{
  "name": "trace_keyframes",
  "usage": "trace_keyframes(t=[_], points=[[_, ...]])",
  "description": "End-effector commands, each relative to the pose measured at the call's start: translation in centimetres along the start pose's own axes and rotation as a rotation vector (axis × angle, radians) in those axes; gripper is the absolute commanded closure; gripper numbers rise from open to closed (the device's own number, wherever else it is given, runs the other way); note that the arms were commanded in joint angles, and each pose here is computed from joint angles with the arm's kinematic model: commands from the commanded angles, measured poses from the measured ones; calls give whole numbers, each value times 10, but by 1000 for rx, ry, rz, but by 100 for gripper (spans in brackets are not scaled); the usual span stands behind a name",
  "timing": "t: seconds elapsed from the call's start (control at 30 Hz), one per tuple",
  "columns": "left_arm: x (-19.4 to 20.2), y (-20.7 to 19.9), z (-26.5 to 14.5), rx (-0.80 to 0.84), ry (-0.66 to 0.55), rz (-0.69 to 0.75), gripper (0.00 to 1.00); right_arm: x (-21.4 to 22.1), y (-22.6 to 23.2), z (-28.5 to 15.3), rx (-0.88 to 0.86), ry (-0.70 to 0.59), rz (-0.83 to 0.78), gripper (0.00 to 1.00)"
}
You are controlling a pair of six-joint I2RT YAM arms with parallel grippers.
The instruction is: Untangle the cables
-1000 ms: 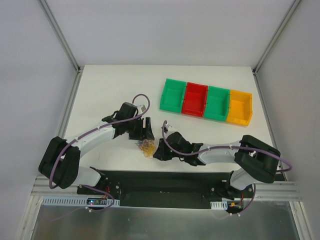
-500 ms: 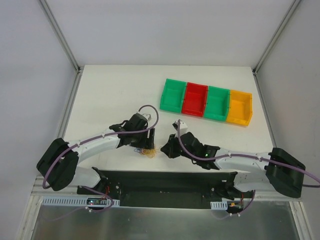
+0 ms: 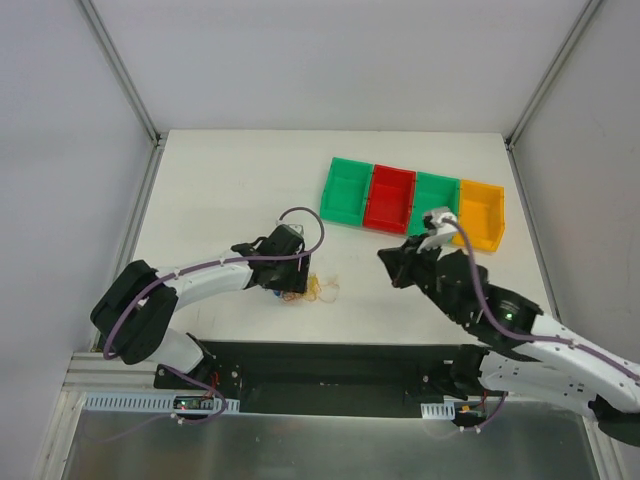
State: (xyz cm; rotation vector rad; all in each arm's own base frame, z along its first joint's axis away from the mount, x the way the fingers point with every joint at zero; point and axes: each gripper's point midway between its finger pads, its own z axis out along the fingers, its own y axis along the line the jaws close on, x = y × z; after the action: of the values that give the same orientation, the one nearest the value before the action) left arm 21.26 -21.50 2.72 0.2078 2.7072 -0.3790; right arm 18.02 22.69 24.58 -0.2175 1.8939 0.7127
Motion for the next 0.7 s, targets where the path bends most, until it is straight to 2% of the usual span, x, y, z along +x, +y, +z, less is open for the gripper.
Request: trace_keyframes(t=[0.0,0.17,0.3,0.43,0.47,0.6,0.67], points=[[4,32,2,-143,8,-15,37,-85,-28,-54,124,-166,-93,100],[6,45,3,-170,13,-53,37,-151,-36,-103,169,-283,-160,100],[8,47,0,-144,24,-85,37,-168,-31,-111,154,-310,-190,100],[1,31,-13,-56,-3,-81,35,-118,-20,-72,109,-168,-189,100],[-1,26,-17,-31,-12,-82,33,-102,-16,-61,84,-133,-198,97],[-11,17,-34,25,-71,-81,26,-39,1,-21,-37,-21,-174,78],[-18,14,-42,44,-103,-67,24,-14,6,-2,-89,-4,-176,63]])
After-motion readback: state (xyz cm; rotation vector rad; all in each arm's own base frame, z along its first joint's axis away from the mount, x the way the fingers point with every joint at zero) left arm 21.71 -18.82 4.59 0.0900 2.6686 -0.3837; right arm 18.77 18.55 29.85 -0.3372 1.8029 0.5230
